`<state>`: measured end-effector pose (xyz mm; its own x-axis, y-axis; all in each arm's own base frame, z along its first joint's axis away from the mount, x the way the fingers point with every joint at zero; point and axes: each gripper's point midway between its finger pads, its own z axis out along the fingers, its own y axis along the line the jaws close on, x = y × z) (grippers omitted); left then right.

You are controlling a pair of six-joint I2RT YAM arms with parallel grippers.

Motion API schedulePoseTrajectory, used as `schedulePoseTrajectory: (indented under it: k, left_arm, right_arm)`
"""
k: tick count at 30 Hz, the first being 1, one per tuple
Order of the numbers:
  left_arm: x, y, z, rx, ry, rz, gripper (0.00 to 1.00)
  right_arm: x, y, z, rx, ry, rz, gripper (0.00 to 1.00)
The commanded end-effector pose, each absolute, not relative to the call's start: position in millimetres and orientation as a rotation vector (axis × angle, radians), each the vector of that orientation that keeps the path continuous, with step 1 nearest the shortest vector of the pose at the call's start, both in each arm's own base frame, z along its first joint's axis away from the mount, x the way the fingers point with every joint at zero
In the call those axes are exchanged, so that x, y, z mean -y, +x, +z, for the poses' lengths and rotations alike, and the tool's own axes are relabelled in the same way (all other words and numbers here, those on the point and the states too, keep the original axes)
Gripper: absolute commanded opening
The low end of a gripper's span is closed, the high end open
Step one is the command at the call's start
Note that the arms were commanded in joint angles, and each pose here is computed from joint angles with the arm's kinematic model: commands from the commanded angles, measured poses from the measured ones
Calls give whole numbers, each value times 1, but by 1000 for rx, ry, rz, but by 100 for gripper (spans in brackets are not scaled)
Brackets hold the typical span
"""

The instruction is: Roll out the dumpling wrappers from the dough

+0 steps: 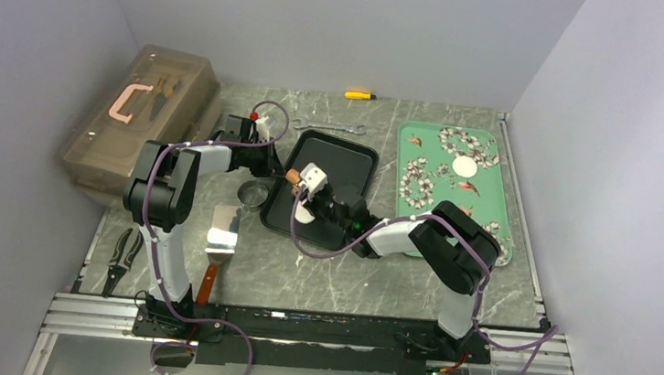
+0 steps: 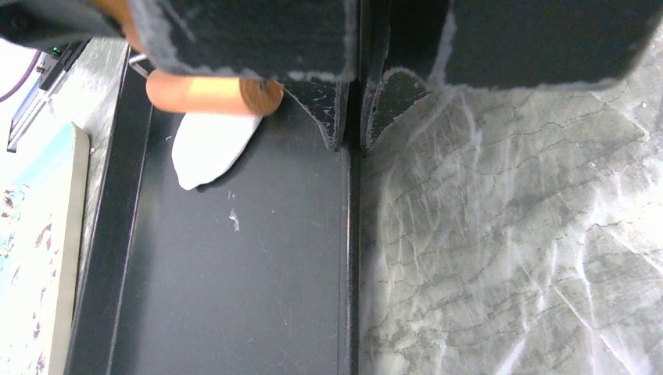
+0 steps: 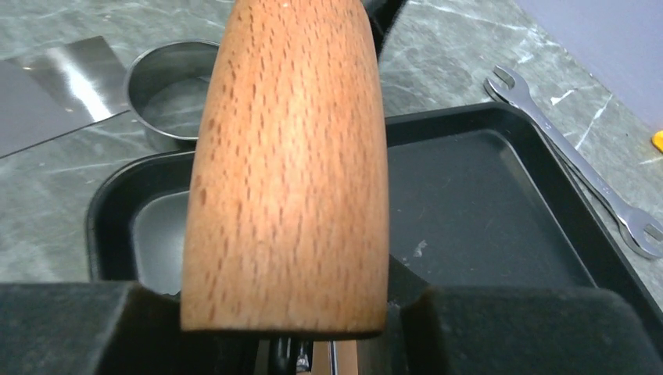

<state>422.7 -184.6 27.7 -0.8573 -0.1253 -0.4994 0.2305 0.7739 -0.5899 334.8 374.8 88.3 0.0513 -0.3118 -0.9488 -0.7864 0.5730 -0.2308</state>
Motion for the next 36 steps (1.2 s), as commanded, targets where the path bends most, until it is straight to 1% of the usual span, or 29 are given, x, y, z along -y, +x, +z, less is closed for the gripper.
schedulePoseTrajectory:
  k: [1, 8, 13, 20, 29, 32, 34, 36]
  left_arm:
    - [170, 408, -10, -2566, 17, -816, 0]
    - [170, 407, -11, -2569, 16, -814, 0]
    - [170, 408, -11, -2568, 18, -812, 0]
    - [170, 408, -11, -2568, 15, -812, 0]
    - [170, 408, -9, -2563, 18, -815, 0]
    - [170, 408, -9, -2563, 18, -813, 0]
    - [170, 408, -10, -2563, 18, -811, 0]
    - [170, 408, -11, -2567, 16, -816, 0]
  right_arm:
    - [-364, 272, 7, -1743, -1113, 525, 0]
    - [-353, 254, -21, -1851, -1134, 542, 0]
    - [-357, 243, -23, -1874, -1160, 580, 0]
    - [-364, 216, -26, -1883, -1291, 555, 0]
    - [-364, 210, -21, -1872, -1324, 530, 0]
    - [-373, 216, -7, -1836, -1307, 545, 0]
    - [-383, 232, 20, -1790, -1256, 564, 0]
    - [-392, 256, 61, -1752, -1158, 623, 0]
